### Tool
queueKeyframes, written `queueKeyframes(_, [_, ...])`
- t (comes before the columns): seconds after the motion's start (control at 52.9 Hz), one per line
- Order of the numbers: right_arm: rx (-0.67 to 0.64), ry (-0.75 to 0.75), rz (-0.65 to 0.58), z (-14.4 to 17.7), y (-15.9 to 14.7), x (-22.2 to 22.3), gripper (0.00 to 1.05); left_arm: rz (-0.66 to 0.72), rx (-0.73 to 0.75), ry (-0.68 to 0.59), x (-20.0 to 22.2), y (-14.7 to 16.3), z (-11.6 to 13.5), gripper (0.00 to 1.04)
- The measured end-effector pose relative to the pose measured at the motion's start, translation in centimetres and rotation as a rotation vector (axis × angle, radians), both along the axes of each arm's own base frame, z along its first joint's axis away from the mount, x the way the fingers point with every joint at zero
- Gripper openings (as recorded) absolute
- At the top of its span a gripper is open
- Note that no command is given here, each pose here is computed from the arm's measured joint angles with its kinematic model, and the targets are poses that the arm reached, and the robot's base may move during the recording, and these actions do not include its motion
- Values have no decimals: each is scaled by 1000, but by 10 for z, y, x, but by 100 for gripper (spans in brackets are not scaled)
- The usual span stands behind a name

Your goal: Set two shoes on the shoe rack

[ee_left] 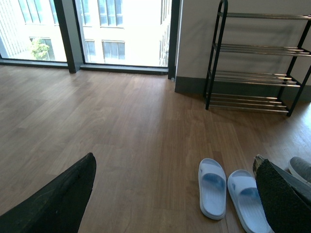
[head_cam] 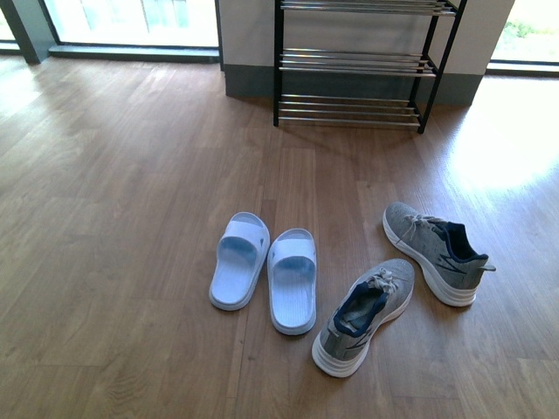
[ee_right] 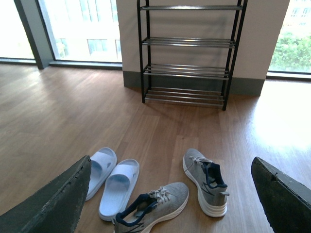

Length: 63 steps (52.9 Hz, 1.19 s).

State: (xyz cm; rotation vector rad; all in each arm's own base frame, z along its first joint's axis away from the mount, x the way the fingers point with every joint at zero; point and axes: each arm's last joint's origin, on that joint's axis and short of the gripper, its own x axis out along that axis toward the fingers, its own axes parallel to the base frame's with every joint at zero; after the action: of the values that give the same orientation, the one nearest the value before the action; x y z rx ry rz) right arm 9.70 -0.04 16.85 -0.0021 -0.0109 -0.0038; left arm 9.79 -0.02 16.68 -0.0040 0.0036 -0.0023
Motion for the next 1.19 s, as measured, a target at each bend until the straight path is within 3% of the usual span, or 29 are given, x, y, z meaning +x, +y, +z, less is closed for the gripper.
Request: queueKeyframes(1.192, [0,0,2,0,0,0,95,2,0,0,0,0,0,95])
